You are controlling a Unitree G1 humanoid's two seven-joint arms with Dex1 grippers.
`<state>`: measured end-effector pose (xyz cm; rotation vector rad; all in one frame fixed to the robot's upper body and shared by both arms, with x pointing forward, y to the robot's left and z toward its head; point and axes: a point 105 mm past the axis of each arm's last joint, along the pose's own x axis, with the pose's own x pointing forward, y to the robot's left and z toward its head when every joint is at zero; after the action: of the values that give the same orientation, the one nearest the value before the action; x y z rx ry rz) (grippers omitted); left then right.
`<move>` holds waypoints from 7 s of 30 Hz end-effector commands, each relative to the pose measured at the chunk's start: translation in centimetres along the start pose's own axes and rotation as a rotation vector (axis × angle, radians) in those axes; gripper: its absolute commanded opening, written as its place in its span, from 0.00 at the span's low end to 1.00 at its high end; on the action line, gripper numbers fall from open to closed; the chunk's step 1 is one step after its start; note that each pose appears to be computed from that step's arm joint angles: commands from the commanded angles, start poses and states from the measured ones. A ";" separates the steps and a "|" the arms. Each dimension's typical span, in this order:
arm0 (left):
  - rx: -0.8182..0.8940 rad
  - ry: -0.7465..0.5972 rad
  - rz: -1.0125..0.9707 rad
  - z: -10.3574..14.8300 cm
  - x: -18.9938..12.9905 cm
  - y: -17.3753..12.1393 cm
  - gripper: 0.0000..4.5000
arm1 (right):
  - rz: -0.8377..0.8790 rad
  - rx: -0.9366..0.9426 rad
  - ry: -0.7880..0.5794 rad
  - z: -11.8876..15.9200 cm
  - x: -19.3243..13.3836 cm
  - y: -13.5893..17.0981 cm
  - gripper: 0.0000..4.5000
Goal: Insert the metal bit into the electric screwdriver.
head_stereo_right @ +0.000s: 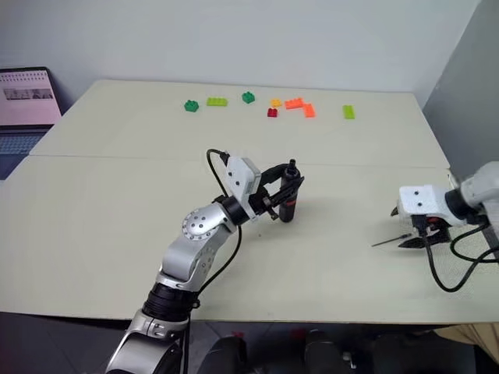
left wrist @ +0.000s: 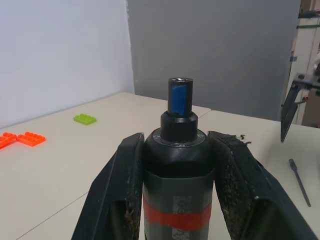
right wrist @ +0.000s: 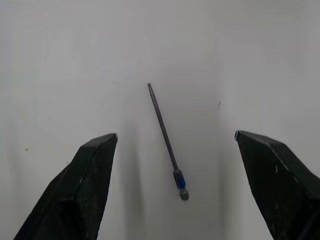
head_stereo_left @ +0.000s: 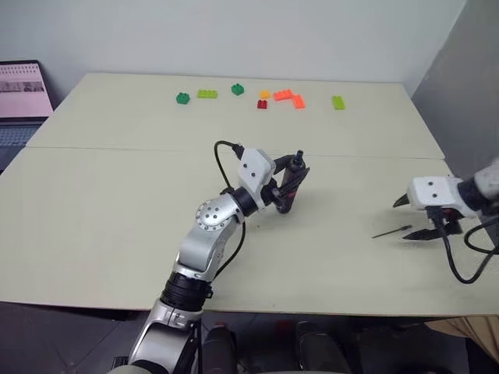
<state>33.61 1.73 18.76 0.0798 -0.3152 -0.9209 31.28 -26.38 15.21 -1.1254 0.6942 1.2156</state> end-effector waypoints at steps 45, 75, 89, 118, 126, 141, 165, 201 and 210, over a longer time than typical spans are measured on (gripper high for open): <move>0.057 -0.025 0.067 1.3 -0.1 0.4 0.36 | 0.115 -0.097 0.156 -3.1 3.1 -1.2 0.00; 0.119 -0.060 0.345 1.3 -0.6 1.6 0.36 | -0.462 0.445 -1.253 18.1 -6.8 -5.8 0.00; 0.101 -0.011 0.463 -0.5 -0.9 2.4 0.36 | -0.593 0.455 -1.330 21.4 -5.3 -7.2 0.00; 0.141 -0.012 0.509 -0.1 -0.6 2.9 0.36 | -0.873 0.704 -1.318 24.9 -4.0 -6.9 0.00; 0.146 -0.013 0.511 0.0 -0.6 3.0 0.36 | -0.818 0.739 -1.337 24.9 -3.4 -6.6 0.00; 0.151 -0.011 0.511 0.0 -0.5 3.1 0.36 | -0.793 0.722 -1.340 25.4 -2.7 -6.1 0.00; 0.159 -0.016 0.524 0.1 -0.7 3.3 0.36 | -0.818 0.734 -1.326 25.0 -1.4 -6.5 0.00; 0.161 -0.013 0.518 0.0 -0.8 3.1 0.36 | -0.812 0.730 -1.358 25.7 -1.5 -6.5 0.00; 0.163 -0.013 0.520 0.0 -0.9 3.1 0.36 | -0.835 0.745 -1.348 25.1 -1.2 -6.5 0.00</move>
<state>35.59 3.76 18.84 0.1141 -0.3802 -0.4110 34.10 -3.13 25.61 0.1813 -0.3176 0.6163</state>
